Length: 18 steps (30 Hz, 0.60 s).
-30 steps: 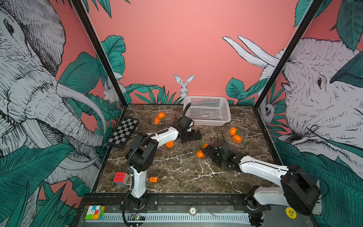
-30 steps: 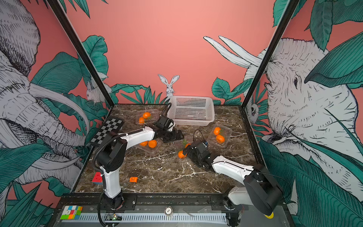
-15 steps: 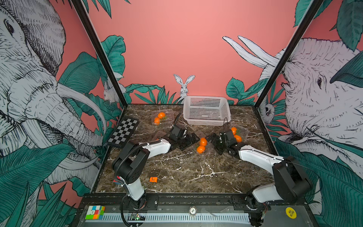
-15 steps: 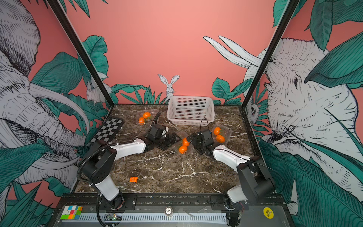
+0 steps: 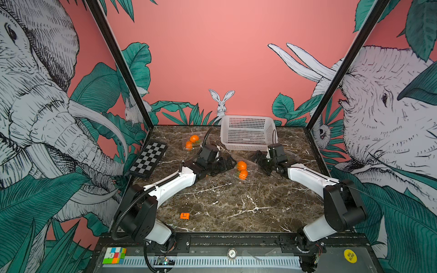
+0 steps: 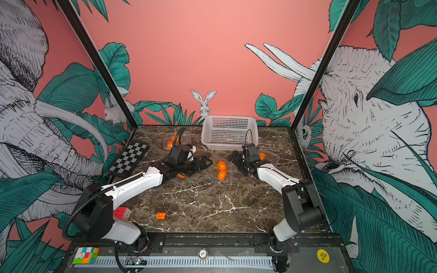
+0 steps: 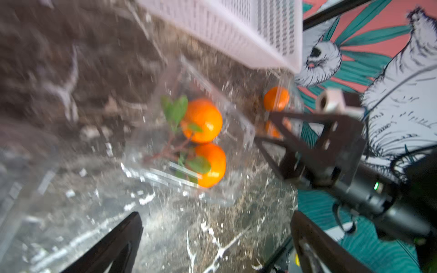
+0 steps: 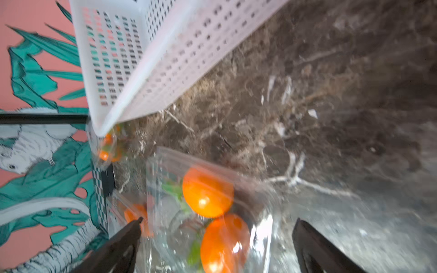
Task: Take oranges out of containers
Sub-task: Move the packing box to the center of the board.
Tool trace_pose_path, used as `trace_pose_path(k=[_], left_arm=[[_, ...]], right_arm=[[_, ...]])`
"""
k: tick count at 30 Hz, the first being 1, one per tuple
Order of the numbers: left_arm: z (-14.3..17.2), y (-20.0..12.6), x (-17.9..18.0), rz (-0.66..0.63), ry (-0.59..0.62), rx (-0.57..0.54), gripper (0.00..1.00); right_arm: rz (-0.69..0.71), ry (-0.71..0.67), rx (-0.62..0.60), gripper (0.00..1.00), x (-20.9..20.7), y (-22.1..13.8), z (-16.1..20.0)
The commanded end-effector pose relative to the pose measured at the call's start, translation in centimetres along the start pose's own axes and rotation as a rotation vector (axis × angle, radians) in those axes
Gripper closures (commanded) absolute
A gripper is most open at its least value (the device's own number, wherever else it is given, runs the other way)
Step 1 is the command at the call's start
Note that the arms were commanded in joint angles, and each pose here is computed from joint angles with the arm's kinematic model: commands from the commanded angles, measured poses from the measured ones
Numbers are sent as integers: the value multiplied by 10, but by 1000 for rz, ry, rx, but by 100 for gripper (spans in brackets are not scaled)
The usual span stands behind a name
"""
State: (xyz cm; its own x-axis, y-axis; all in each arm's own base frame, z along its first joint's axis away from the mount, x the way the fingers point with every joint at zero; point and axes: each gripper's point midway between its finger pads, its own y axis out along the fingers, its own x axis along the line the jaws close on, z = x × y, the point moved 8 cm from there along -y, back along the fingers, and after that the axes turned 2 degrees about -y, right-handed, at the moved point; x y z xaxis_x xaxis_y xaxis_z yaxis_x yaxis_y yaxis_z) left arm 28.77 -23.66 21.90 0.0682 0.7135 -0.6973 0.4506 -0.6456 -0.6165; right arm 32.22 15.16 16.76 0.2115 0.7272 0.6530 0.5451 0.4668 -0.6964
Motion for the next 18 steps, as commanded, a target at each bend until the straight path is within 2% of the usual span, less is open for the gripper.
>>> trace_pose_path(k=[1, 5, 10, 14, 18], left_arm=[[-13, 11, 17, -144, 91, 40, 1], [-27, 47, 9, -109, 159, 103, 1], [-36, 76, 6, -63, 220, 129, 1], [-31, 83, 5, 18, 154, 125, 1], [-23, 77, 4, 125, 66, 73, 1]], right_arm=[[50, -72, 25, 2, -15, -12, 20], [74, -193, 53, 1, -17, -17, 35], [14, -258, 77, 2, -12, -13, 41], [-8, -286, 86, 1, -8, -6, 39], [-32, -303, 58, 1, -3, -5, 28]])
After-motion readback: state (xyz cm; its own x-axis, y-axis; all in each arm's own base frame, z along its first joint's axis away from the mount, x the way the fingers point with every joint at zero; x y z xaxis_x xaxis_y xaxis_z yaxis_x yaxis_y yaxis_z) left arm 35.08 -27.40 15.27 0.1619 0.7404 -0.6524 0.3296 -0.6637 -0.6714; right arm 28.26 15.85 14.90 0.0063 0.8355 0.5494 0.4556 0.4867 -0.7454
